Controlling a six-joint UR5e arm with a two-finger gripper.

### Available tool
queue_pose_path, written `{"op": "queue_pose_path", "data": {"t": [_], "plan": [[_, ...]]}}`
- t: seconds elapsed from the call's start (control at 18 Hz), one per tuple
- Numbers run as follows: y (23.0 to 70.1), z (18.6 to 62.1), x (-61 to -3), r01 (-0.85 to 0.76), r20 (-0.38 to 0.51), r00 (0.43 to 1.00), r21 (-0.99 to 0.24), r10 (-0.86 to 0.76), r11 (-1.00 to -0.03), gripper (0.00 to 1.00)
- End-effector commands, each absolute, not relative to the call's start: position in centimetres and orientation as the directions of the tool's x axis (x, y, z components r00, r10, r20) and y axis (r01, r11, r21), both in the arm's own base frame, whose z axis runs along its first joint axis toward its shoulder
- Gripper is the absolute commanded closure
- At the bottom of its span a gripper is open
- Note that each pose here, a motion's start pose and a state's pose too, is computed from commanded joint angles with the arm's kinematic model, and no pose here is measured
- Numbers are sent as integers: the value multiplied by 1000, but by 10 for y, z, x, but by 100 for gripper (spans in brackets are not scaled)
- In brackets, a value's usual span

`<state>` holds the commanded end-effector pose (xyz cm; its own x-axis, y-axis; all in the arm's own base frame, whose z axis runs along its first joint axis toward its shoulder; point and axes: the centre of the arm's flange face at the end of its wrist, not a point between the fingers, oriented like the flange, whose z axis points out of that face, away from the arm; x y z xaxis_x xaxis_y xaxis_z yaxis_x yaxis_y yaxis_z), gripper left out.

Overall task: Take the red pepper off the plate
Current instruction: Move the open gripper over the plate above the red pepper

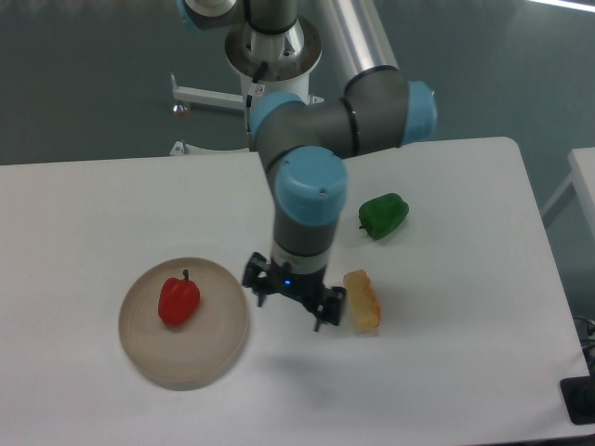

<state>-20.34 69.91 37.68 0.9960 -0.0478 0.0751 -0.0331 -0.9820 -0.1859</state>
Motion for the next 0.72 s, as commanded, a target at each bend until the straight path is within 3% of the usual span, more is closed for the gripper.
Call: {"op": "queue_pose_path", "data": {"t": [0.72], "plan": [[679,295,-78,-112,97,987,-140,-126,-984,0]]}}
